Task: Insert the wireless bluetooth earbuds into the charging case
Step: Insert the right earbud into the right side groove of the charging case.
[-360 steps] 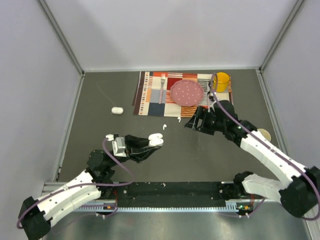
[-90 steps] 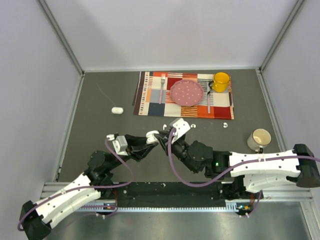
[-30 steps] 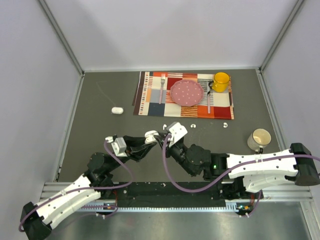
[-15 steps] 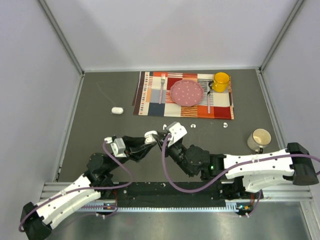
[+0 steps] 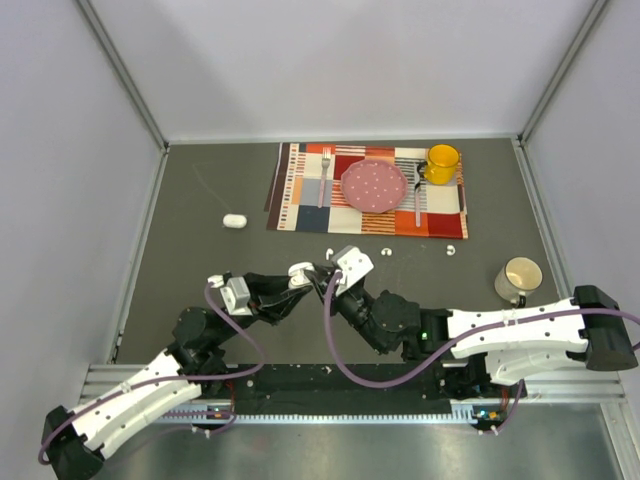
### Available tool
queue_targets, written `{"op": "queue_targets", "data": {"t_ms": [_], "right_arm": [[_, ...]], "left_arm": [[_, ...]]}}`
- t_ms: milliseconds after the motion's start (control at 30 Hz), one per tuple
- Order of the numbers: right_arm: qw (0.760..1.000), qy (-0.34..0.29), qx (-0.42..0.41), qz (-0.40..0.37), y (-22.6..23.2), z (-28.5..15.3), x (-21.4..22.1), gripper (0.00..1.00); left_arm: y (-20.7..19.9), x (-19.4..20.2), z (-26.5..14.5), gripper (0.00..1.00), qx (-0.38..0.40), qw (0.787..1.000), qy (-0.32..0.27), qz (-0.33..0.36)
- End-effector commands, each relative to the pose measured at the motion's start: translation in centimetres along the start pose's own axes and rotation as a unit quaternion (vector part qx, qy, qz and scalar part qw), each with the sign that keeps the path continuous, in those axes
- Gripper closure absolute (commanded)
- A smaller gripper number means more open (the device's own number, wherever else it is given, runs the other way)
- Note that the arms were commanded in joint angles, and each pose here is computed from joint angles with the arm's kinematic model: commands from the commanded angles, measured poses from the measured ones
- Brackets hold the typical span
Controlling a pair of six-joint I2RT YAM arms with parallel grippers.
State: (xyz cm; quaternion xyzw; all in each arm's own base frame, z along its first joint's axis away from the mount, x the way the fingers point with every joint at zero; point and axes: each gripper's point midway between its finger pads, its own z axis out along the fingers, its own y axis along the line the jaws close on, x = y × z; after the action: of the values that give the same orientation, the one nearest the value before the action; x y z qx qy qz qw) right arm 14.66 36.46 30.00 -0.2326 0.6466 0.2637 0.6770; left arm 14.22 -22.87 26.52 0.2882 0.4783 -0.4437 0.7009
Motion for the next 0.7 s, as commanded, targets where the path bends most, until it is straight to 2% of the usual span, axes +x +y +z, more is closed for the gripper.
{"op": "queue_targets", "data": {"t_ms": [0,333,667], "right_arm": [[0.999,0.015,-0.037,-0.017,1.2,-0.7,0.6,1.0],[0.998,0.014,-0.03,-0.053,0.7,-0.6,0.4,1.0],[0.996,0.023,-0.058,-0.064,1.8,-0.7,0.5,1.0]], "left_arm": [[0.6,-3.4,0.1,1.0,-0.019,0.998,-0.063,0.016],[0.9,-3.4,0.1,1.0,-0.027,0.998,-0.062,0.018],[1.0,-3.3,0.1,1.0,-0.03,0.998,-0.061,0.017]]}}
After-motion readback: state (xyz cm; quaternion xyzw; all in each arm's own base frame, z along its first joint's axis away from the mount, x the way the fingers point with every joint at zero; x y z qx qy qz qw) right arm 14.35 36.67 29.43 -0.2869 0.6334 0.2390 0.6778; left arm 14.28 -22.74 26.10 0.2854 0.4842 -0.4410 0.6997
